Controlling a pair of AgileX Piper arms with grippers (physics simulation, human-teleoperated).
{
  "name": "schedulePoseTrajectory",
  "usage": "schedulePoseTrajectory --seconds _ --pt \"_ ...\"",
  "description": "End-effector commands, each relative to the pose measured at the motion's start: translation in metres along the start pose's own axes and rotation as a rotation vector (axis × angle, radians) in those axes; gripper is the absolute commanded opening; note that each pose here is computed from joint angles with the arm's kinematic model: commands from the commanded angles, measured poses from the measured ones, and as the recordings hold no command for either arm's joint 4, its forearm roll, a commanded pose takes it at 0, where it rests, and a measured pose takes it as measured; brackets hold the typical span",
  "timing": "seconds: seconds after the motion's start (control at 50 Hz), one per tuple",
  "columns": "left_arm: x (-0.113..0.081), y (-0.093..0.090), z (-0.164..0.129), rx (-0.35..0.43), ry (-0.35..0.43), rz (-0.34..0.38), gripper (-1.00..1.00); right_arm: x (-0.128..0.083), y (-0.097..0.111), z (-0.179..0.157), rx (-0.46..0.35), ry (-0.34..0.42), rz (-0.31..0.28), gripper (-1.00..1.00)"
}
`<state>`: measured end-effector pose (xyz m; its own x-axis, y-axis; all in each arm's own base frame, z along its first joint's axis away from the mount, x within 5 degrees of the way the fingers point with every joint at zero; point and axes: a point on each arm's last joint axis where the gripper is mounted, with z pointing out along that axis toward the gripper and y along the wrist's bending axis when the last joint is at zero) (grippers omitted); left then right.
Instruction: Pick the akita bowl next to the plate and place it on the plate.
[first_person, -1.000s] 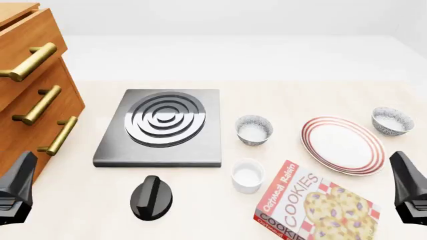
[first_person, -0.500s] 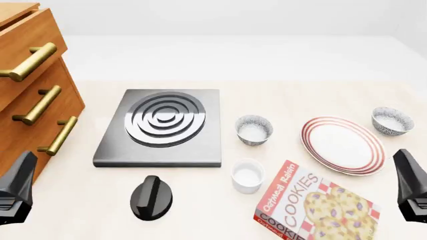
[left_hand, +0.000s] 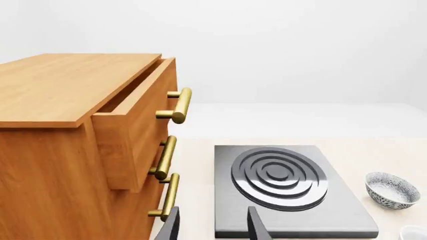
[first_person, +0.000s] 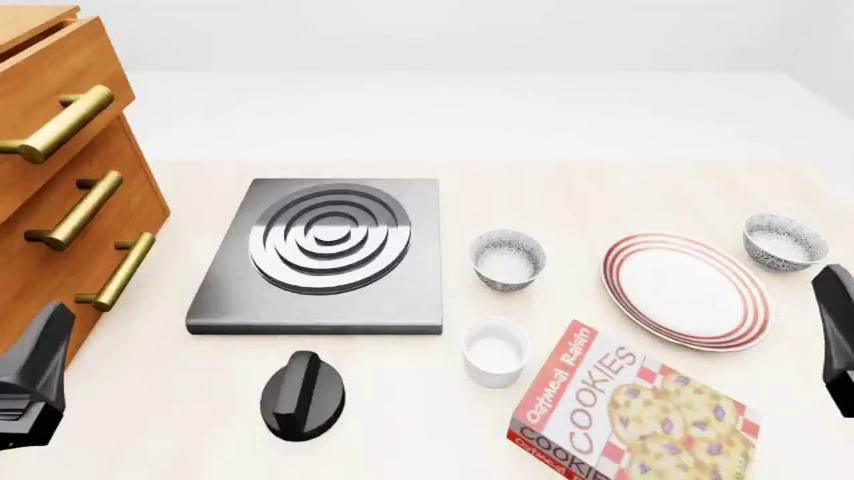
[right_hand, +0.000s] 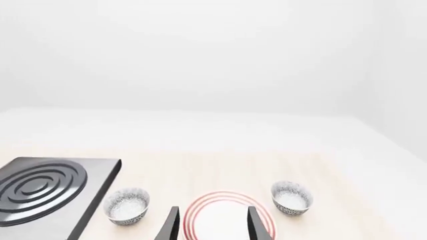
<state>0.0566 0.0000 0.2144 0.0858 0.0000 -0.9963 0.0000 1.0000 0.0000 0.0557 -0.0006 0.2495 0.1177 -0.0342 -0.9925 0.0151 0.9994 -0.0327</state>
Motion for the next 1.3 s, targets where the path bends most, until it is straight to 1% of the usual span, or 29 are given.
schedulePoseTrajectory --seconds 0.02,0.28,0.46,0.7,0.9,1.1,1.3 --pt "0.0 0.0 0.0 0.0 0.0 0.0 1.0 -0.015 0.0 0.007 -0.012 -0.008 -0.006 1.0" --pt "0.0 0.0 0.0 0.0 0.0 0.0 1.0 -0.028 0.001 0.018 -0.029 -0.013 -0.007 1.0" --pt "0.0 0.0 0.0 0.0 0.0 0.0 1.0 -0.032 0.001 0.026 -0.032 -0.014 -0.002 1.0" --pt "0.0 0.0 0.0 0.0 0.0 0.0 1.0 -0.04 0.001 0.038 -0.031 -0.019 -0.01 1.0" --pt "0.0 0.0 0.0 0.0 0.0 0.0 1.0 -0.043 0.002 0.05 -0.029 -0.014 -0.021 1.0" --pt "0.0 0.0 0.0 0.0 0.0 0.0 1.0 -0.047 0.001 0.063 -0.023 -0.005 -0.019 1.0" --pt "0.0 0.0 0.0 0.0 0.0 0.0 1.0 -0.044 0.0 0.075 -0.009 0.011 -0.023 1.0"
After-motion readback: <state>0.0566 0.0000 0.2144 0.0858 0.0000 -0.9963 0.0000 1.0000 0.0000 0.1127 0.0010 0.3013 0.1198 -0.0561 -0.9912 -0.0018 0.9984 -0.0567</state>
